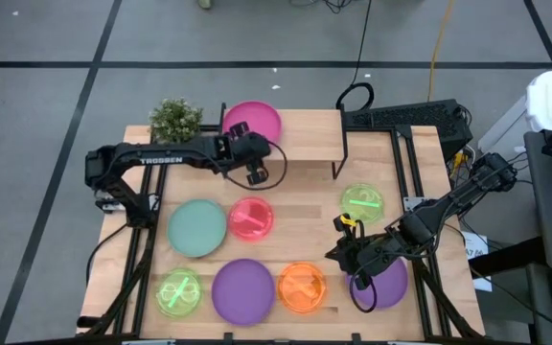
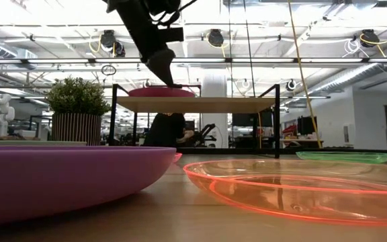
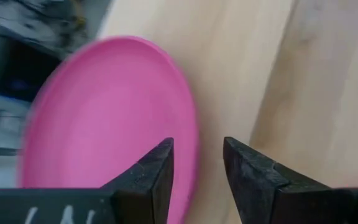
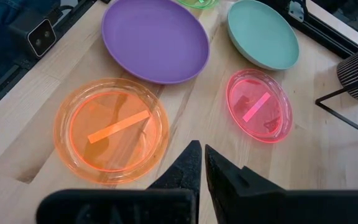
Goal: Place and stack plates onto a shelf
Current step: Put the transparent green plate on the shelf
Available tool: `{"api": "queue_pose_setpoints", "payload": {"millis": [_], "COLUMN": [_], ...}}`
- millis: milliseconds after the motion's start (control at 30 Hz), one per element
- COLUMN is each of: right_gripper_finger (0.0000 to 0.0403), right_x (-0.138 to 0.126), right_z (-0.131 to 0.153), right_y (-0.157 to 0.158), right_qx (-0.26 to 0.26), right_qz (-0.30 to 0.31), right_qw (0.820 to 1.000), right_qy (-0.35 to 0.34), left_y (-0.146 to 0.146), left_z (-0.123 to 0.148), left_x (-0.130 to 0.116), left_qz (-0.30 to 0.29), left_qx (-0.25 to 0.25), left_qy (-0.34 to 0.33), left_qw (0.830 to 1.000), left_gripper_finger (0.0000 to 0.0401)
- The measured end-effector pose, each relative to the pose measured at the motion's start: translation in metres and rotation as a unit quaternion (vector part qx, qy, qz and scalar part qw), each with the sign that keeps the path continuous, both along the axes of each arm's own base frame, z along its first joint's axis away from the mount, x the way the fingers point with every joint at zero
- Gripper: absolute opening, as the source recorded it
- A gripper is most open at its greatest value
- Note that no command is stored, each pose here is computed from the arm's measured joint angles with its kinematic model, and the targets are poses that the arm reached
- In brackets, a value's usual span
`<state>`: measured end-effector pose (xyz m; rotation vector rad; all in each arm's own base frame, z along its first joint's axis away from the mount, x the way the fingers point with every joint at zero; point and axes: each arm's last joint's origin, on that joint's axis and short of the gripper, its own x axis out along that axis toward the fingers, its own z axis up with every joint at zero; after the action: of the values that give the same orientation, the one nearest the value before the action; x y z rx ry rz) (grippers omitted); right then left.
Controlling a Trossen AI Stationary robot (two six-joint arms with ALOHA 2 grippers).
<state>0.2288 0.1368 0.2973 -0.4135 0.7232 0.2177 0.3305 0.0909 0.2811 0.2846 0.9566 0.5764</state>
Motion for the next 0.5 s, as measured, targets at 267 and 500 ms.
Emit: {"api": "queue_pose_setpoints", "payload": {"millis": [267,500], "right_gripper_finger": [0.0006,0.0006], "right_x": [0.0,-0.003], "right_z": [0.0,-0.016], "right_y": [0.0,-0.003], "right_qx": [0.002,0.012], "right_qz": [-0.003,-0.031], "right_qw": [1.0,0.999], "right_qy": [0.002,0.027], "left_y": [-0.037,-0.087], "left_z": [0.02,0.033], "left_x": [-0.003,-0.015], "left_qz": [-0.018,-0.035], "left_qx": [0.053,0.004], "left_qy": [-0.025,-0.076], "left_qw": [0.998,0.996], "left_gripper_finger": [0.0145,0.0145]}}
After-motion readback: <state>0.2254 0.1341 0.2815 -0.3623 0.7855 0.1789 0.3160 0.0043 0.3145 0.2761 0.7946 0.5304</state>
